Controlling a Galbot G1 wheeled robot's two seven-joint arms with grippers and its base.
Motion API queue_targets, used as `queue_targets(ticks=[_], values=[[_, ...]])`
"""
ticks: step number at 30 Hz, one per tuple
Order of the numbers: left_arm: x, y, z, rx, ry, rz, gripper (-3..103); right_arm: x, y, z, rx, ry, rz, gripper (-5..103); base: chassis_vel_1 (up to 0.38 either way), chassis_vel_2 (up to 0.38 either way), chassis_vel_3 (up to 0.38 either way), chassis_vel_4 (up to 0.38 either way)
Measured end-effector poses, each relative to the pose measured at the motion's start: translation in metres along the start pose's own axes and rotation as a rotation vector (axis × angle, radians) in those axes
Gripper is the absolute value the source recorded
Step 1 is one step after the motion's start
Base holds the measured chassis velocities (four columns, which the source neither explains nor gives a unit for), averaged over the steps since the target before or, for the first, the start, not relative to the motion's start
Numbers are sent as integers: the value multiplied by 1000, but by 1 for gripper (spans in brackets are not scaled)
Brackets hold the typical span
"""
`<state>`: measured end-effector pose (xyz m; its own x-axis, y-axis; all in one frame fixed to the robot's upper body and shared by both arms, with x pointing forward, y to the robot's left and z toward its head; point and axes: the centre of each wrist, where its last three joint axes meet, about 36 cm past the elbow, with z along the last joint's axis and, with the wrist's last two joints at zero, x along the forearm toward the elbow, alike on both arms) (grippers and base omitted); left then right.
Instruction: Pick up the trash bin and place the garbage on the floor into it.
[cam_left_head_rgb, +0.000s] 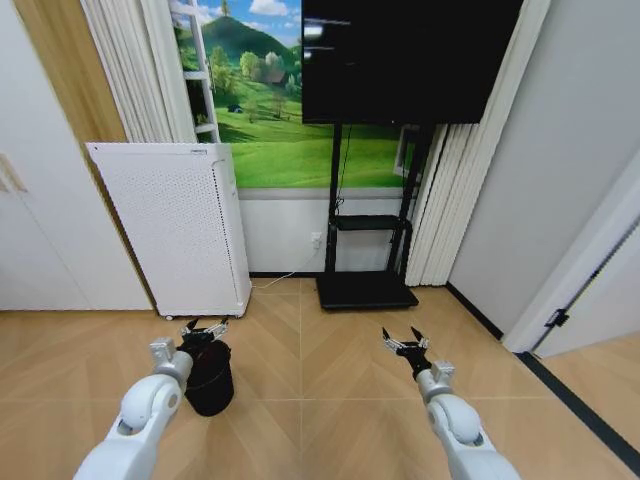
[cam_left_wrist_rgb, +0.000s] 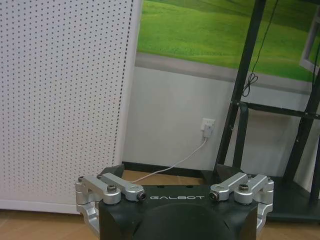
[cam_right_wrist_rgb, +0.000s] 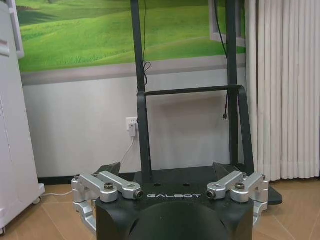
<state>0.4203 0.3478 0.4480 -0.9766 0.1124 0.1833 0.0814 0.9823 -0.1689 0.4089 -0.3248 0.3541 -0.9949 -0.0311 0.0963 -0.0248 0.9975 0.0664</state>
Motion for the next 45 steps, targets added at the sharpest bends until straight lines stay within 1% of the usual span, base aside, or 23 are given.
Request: queue_targets(ticks=[2, 3, 4, 5, 6, 7, 8, 9, 12, 13, 15, 19, 24, 26, 29, 30, 32, 45], values=[[-4, 9, 7, -34, -6, 3, 100, 0, 0, 0, -15, -1, 0, 100, 0, 0, 0, 0], [-4, 9, 7, -34, -6, 3, 100, 0, 0, 0, -15, -1, 0, 100, 0, 0, 0, 0], [-8, 16, 14, -65, -13, -11, 100, 1, -1, 0, -18, -1, -1, 100, 0, 0, 0, 0], [-11, 22, 23, -99, -7, -42, 100, 2, -1, -1, -21, -3, 0, 100, 0, 0, 0, 0], [-11, 22, 23, -99, -7, -42, 100, 2, -1, -1, -21, -3, 0, 100, 0, 0, 0, 0], [-13, 28, 30, -135, -11, -71, 100, 4, -3, -2, -23, -5, 3, 100, 0, 0, 0, 0], [-14, 35, 37, -181, -28, -98, 100, 5, -5, -2, -20, -6, 7, 100, 0, 0, 0, 0], [-14, 35, 37, -181, -28, -98, 100, 5, -5, -2, -20, -6, 7, 100, 0, 0, 0, 0], [-16, 42, 43, -267, -64, -105, 100, 7, -8, -3, -13, -16, 15, 100, 0, 0, 0, 0], [-16, 42, 43, -267, -64, -105, 100, 7, -8, -3, -13, -16, 15, 100, 0, 0, 0, 0], [-18, 42, 44, -292, -84, -101, 100, 8, -8, -2, -4, -22, 18, 100, 0, 0, 0, 0], [-18, 41, 44, -297, -99, -103, 100, 9, -7, -2, 3, -26, 19, 100, 0, 0, 0, 0], [-18, 40, 45, -286, -105, -126, 100, 11, -7, -1, 10, -29, 21, 100, 0, 0, 0, 0], [-18, 38, 45, -260, -107, -138, 100, 11, -8, 0, 14, -30, 22, 100, 0, 0, 0, 0], [-17, 37, 45, -252, -107, -140, 100, 12, -8, 0, 15, -29, 22, 100, 0, 0, 0, 0], [-17, 34, 45, -233, -103, -146, 100, 12, -8, 0, 19, -29, 22, 100, 0, 0, 0, 0], [-17, 31, 47, -214, -96, -154, 100, 11, -9, -1, 26, -29, 20, 100, 0, 0, 0, 0], [-17, 21, 51, -166, -82, -163, 100, 9, -13, 1, 40, -20, 9, 100, 0, 0, 0, 0]])
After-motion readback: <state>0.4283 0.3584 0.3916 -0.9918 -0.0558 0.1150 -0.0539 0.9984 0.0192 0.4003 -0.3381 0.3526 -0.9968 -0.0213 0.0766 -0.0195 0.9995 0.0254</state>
